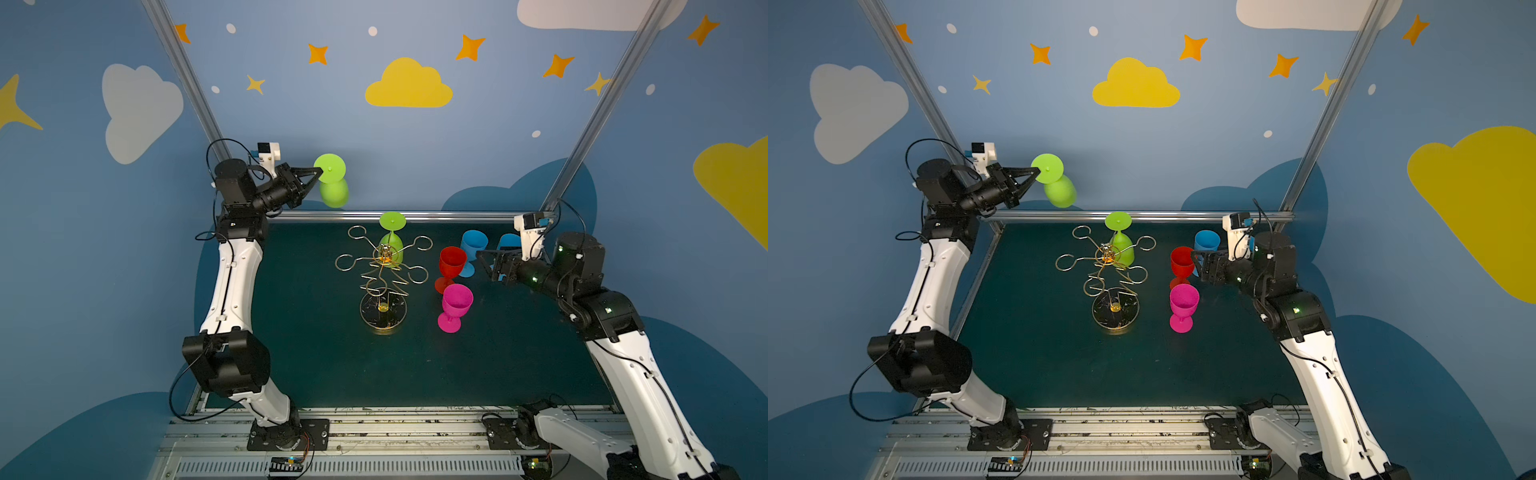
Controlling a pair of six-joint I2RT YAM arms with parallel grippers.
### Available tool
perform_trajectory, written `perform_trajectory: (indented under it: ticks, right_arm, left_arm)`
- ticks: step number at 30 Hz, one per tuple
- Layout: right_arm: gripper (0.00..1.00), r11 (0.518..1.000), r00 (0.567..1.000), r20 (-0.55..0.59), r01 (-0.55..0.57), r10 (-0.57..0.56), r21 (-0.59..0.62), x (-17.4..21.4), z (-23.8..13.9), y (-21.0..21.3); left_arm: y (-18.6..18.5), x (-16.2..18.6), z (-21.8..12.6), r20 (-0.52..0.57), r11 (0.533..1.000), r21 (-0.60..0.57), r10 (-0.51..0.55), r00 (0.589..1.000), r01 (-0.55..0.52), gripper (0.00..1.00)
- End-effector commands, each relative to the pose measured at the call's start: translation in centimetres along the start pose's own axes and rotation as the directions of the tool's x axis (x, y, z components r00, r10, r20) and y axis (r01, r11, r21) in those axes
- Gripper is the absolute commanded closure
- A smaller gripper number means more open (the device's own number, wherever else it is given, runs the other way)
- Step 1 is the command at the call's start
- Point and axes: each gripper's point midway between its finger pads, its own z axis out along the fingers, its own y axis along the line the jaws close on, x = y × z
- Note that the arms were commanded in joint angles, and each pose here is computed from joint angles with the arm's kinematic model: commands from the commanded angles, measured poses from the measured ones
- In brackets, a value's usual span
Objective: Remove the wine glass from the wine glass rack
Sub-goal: 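Pull the lime glass off its rack hook and lift it with the left gripper, then carry the lime glass toward the right gripper while the right gripper rises to meet it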
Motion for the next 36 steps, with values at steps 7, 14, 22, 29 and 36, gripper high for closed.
perform_trajectory:
  ticks: [7,14,22,29,36]
  right_arm:
    - [0.21,0.949,0.935,0.301,0.253,-0.190,-0.188,-7.4,-1.3,5.8]
    - [0.19,0.880,0.864,0.384,0.426,-0.325,-0.212,-8.3,-1.4,9.1]
    - [0.17,0.799,0.797,0.434,0.551,-0.420,-0.238,-7.3,-0.9,11.5]
    - [0.15,0.739,0.741,0.480,0.627,-0.469,-0.246,-7.8,0.3,13.4]
    - [0.13,0.716,0.700,0.499,0.667,-0.510,-0.204,-9.0,3.1,13.8]
  left_arm:
    - [-13.1,3.6,-0.6,-0.077,0.962,0.264,0.088,0.993,-0.064,0.97]
    - [-16.1,8.8,2.1,-0.241,0.940,0.341,0.057,0.969,0.029,0.97]
    - [-17.3,11.5,2.7,-0.305,0.923,0.372,0.025,0.952,0.095,0.97]
    - [-17.1,13.0,3.0,-0.344,0.919,0.365,-0.015,0.939,0.148,0.97]
    - [-17.3,14.0,3.6,-0.380,0.906,0.369,-0.056,0.923,0.206,0.97]
